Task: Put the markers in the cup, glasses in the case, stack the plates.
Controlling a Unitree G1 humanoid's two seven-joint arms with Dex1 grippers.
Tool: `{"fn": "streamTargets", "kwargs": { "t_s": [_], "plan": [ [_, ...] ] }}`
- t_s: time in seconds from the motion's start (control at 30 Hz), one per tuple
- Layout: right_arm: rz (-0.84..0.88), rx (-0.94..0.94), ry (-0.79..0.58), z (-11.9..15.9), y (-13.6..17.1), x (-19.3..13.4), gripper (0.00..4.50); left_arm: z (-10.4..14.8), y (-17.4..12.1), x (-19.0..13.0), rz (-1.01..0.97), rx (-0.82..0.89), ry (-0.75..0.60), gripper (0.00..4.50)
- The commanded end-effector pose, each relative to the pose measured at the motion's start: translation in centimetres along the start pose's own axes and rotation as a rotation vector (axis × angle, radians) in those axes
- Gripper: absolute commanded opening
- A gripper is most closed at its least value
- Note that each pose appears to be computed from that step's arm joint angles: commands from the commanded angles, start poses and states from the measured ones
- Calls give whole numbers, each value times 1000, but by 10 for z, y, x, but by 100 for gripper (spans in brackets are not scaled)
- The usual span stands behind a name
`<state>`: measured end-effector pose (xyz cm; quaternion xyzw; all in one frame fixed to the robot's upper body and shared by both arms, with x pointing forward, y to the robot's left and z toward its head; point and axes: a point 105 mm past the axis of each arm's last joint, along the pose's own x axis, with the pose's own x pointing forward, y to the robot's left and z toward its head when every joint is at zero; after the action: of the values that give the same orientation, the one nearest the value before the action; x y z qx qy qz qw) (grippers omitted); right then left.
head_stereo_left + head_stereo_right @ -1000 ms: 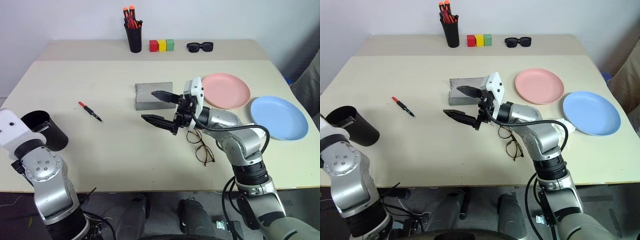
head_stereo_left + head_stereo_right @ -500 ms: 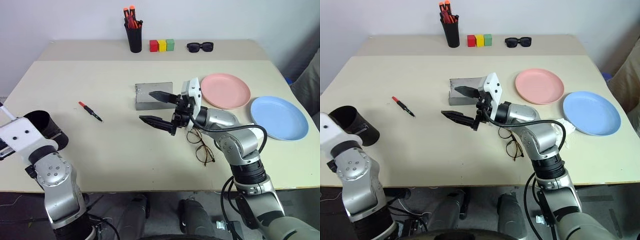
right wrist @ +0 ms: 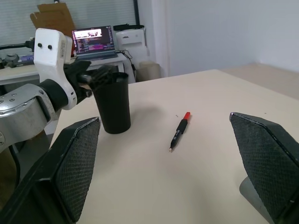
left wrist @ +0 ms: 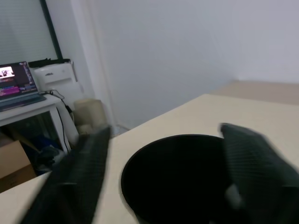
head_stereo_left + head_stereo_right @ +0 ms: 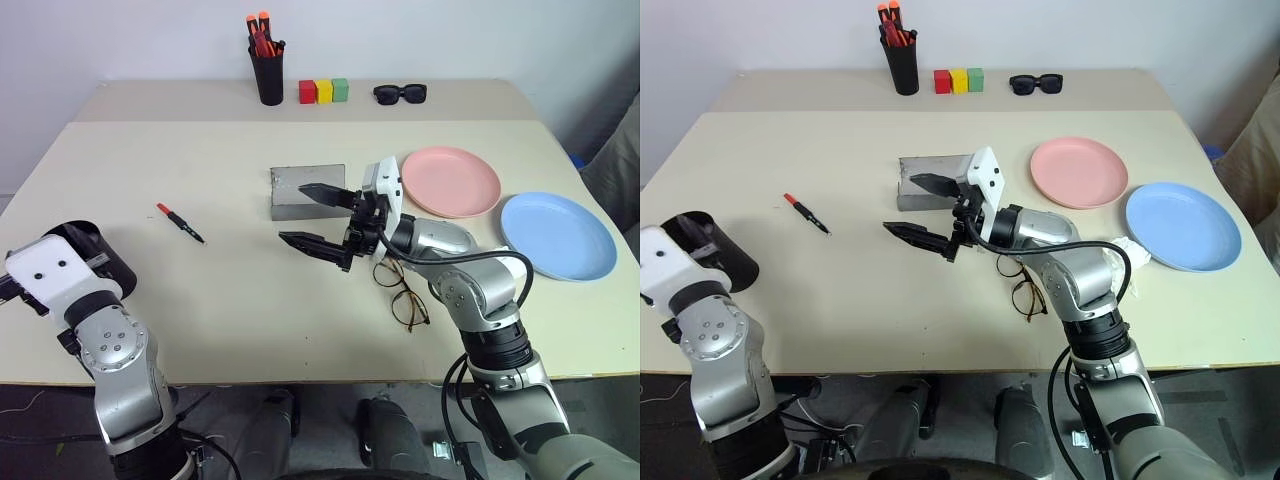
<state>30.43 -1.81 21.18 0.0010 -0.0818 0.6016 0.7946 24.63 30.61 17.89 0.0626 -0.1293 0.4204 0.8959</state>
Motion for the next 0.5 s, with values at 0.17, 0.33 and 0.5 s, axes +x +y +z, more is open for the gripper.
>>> {"fn": "streamTargets", "kwargs": {
  "t_s": [0.17,0.33,0.5],
  "plan": [
    [20,-43,-45,13,6,3,450,33,-14,4,-62,-56,-112,369],
    [-29,-29,-80,20,-4,2,450,73,-79,6,-343,-170,-147,369],
    [-73,-59,-39,16,-14,-1,450,41,-117,11,-361,-130,206,446]
  ]
}}
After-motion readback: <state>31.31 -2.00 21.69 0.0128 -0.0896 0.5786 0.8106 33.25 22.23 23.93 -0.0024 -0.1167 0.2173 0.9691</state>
